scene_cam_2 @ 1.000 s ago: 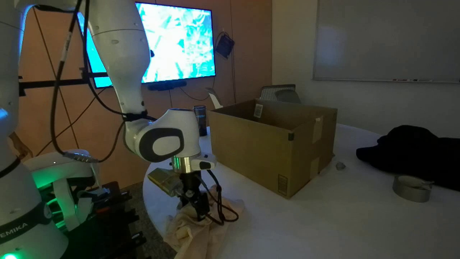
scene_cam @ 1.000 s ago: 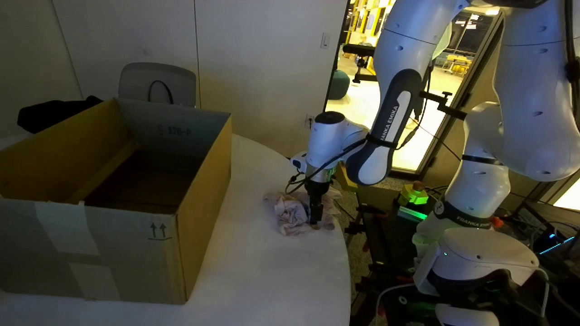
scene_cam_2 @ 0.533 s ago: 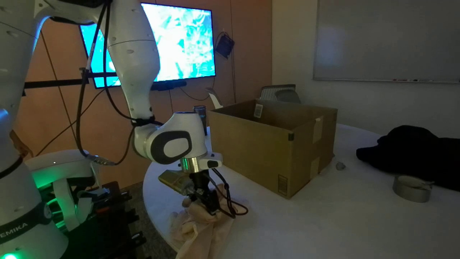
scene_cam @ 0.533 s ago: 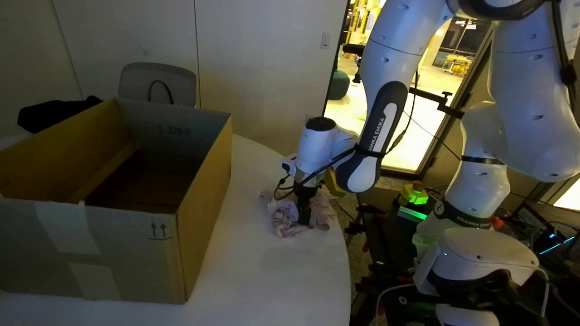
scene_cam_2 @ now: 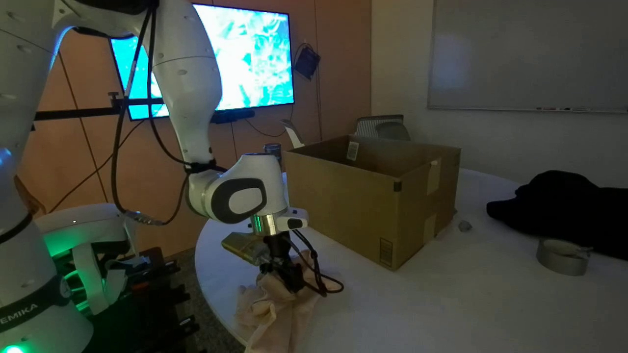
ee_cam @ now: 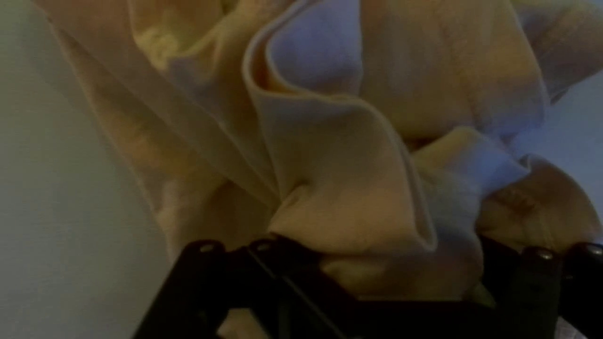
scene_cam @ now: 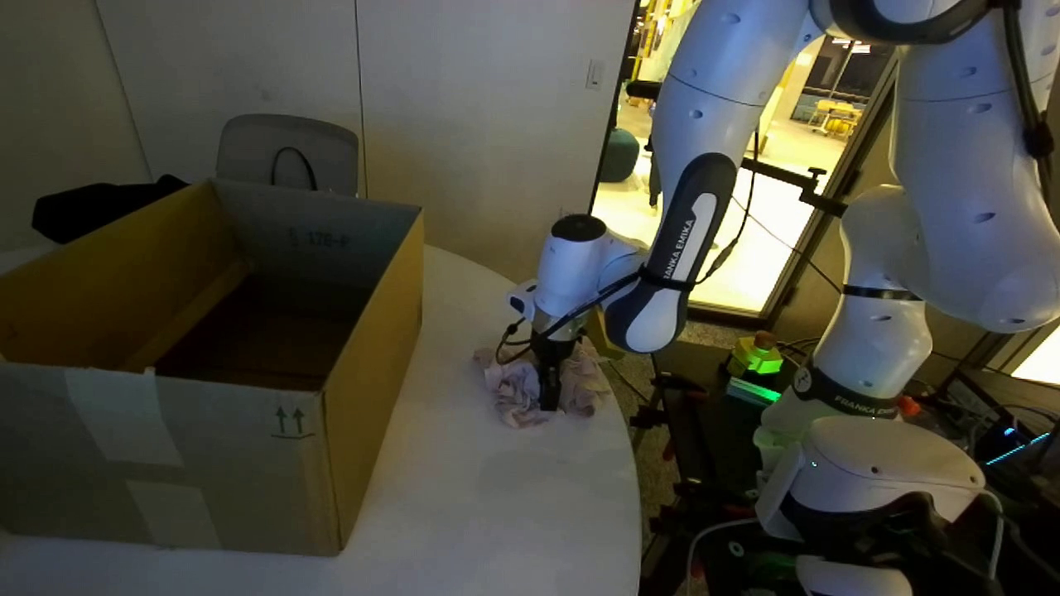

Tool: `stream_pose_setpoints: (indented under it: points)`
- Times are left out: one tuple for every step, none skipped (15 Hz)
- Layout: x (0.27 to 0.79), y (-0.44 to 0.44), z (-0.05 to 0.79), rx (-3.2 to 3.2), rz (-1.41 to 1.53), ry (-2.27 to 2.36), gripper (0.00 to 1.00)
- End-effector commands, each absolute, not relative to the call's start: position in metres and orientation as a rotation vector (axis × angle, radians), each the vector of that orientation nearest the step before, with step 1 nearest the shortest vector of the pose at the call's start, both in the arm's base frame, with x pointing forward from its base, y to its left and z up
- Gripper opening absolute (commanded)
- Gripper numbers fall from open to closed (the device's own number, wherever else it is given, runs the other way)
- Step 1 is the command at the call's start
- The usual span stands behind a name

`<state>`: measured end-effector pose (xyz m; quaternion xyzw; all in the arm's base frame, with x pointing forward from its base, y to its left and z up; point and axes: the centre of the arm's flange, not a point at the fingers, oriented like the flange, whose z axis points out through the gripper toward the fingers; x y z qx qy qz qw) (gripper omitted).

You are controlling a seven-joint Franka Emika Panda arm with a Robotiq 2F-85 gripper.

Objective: Put the black marker on the towel then fold the towel twice and put it in the box.

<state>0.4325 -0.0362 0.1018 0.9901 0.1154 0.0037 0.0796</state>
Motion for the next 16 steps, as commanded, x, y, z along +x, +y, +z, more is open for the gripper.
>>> stream_pose_setpoints:
  points:
    - [0.435,-0.033,0.107,2.935,-0.03,0.337,0.28]
    - [0.435,-0.033,0.113,2.933,-0.057,0.343,0.21]
    - [0.435,-0.032,0.121,2.924,-0.087,0.353,0.12]
    - [0.436,-0.03,0.128,2.916,-0.123,0.36,0.06]
    - [0.438,-0.028,0.138,2.919,-0.163,0.38,0.02]
    - [0.44,-0.025,0.147,2.916,-0.192,0.388,0.03]
    - [0.444,-0.023,0.159,2.918,-0.219,0.403,0.05]
    - [0.448,-0.019,0.17,2.909,-0.222,0.394,0.01]
    - [0.453,-0.015,0.182,2.905,-0.229,0.399,0.01]
    - [0.457,-0.011,0.194,2.902,-0.224,0.396,0.0]
    - [0.463,-0.009,0.206,2.902,-0.219,0.398,0.0]
    - [0.468,-0.006,0.219,2.908,-0.217,0.396,0.0]
    - [0.473,-0.005,0.234,2.906,-0.207,0.396,0.0]
    - [0.478,-0.004,0.247,2.905,-0.205,0.389,0.0]
    - [0.484,-0.006,0.266,2.915,-0.197,0.385,0.0]
    - [0.489,-0.007,0.281,2.917,-0.186,0.378,0.0]
